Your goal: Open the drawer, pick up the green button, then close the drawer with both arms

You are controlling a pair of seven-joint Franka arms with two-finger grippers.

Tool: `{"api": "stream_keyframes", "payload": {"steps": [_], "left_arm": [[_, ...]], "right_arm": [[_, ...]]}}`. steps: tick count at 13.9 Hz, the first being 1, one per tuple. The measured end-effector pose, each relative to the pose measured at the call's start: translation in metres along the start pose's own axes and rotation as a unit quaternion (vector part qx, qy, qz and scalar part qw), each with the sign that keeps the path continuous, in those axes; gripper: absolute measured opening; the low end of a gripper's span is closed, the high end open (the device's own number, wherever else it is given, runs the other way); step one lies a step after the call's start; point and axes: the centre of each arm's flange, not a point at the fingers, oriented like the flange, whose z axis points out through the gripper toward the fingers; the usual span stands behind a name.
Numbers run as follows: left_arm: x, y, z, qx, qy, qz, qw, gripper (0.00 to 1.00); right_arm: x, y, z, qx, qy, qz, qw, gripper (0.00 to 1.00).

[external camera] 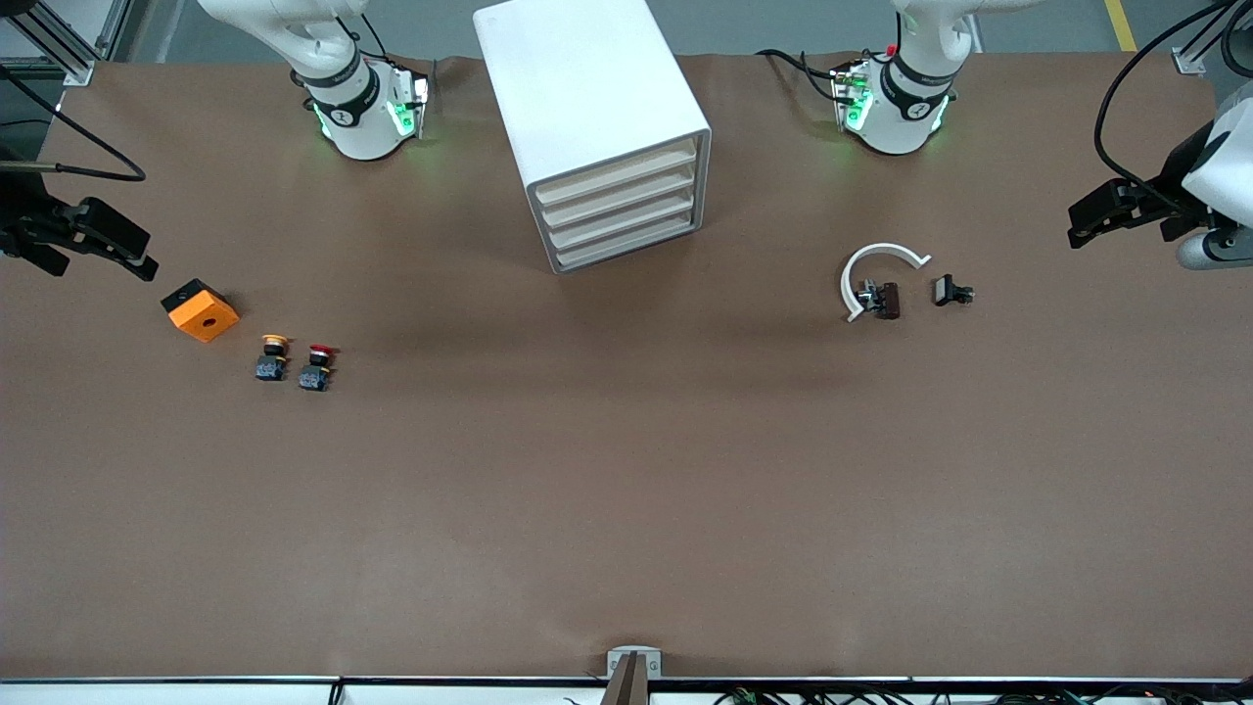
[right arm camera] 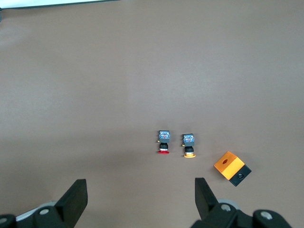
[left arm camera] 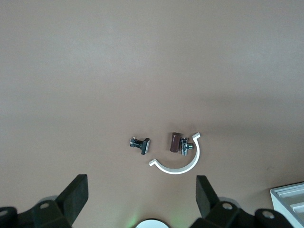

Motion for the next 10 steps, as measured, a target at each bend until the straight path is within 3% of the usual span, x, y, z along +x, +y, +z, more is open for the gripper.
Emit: {"api": "stream_keyframes", "payload": {"steps": [10], "left_arm": [[0.0017, 0.0019, 0.0074, 0.000, -0.011, -0.006, 1.000, 1.00]], "right_arm": [[0.0001, 0.0005, -0.0035, 0.000, 0.003, 0.000, 1.000, 1.00]]}}
